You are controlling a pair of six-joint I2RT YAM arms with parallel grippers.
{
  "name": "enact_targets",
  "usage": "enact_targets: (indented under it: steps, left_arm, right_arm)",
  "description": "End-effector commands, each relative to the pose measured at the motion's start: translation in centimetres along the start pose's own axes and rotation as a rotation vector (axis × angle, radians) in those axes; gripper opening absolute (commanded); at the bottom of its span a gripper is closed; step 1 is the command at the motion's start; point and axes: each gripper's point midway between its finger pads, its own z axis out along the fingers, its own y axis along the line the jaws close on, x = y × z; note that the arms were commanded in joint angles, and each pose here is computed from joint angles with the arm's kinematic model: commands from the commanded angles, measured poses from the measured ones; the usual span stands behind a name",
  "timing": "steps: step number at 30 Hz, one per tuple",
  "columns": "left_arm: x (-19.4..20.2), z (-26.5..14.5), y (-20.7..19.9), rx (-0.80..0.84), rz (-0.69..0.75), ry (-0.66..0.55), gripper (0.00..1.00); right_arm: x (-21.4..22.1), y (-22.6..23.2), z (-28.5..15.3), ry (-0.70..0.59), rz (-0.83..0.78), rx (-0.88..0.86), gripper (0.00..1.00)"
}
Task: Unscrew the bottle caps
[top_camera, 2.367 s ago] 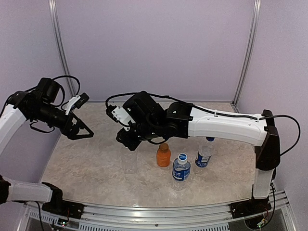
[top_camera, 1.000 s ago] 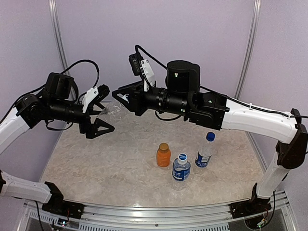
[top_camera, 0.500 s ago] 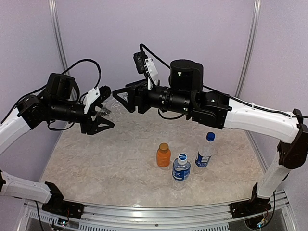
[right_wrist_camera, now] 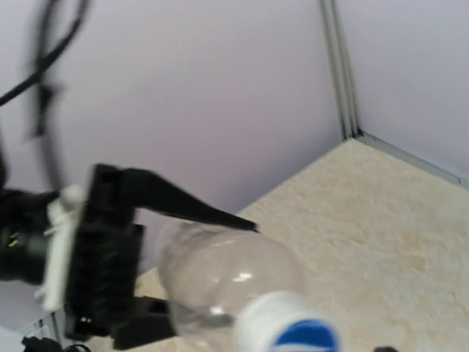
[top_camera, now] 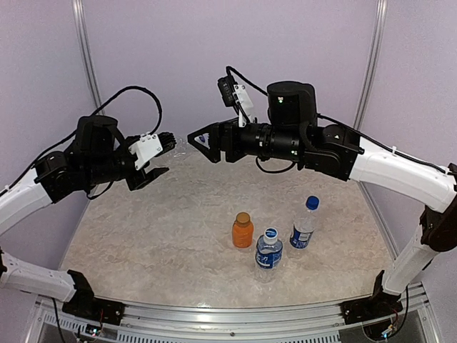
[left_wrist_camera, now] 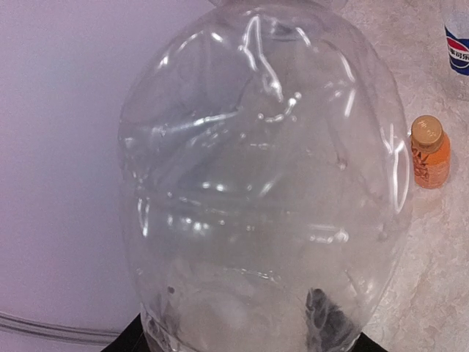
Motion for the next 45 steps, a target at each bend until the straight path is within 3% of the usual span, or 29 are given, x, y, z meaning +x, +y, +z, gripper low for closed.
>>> enact_targets:
  steps: [1,6,12,16,23,30,33,38,45]
  left_arm:
    - [-0.8,-0.5,1.8,-0.127,0.119,-0.025,0.57]
    - [-1.1,-0.6,1.2,-0.115,0.137,-0.037,0.57]
    - [-1.3,-0.7,1.4,-0.122,0.145,-0.041,0.57]
    - [-1.4,-0.7,1.2,-0.116,0.146,-0.044,0.57]
    - [-1.7,-0.9,1.1,-0.110,0.156,-0.055,0.57]
    - [-1.7,-0.9,-0.1,-0.078,0.188,-0.060,0.56]
    - [-1.8,-1.1,-0.7,-0.057,0.195,-0.073,0.56]
    - [-2.3,-2.9,-2.5,0.112,0.059,-0.075,0.56]
    - [-3.0,-8.4,-9.2,0.563,-0.033,-0.129,0.52]
  right_arm:
    - [0.7,-1.1,0.2,0.049,0.043,-0.013,0.73]
    - [0.7,-1.4,0.5,0.040,0.060,-0.038,0.54]
    - [1.3,-1.5,1.0,0.057,0.079,-0.068,0.61]
    - [1.7,-1.6,1.5,0.065,0.087,-0.079,0.57]
    - [1.7,-1.6,2.0,0.063,0.090,-0.099,0.36]
    - [2.1,-1.3,2.3,0.071,0.079,-0.124,0.22]
    - [2.4,-1.0,2.3,0.081,0.059,-0.145,0.00]
    - [4.3,1.3,2.0,0.129,-0.121,-0.245,0.00]
    - [9.2,4.6,1.2,0.219,-0.667,-0.257,0.00]
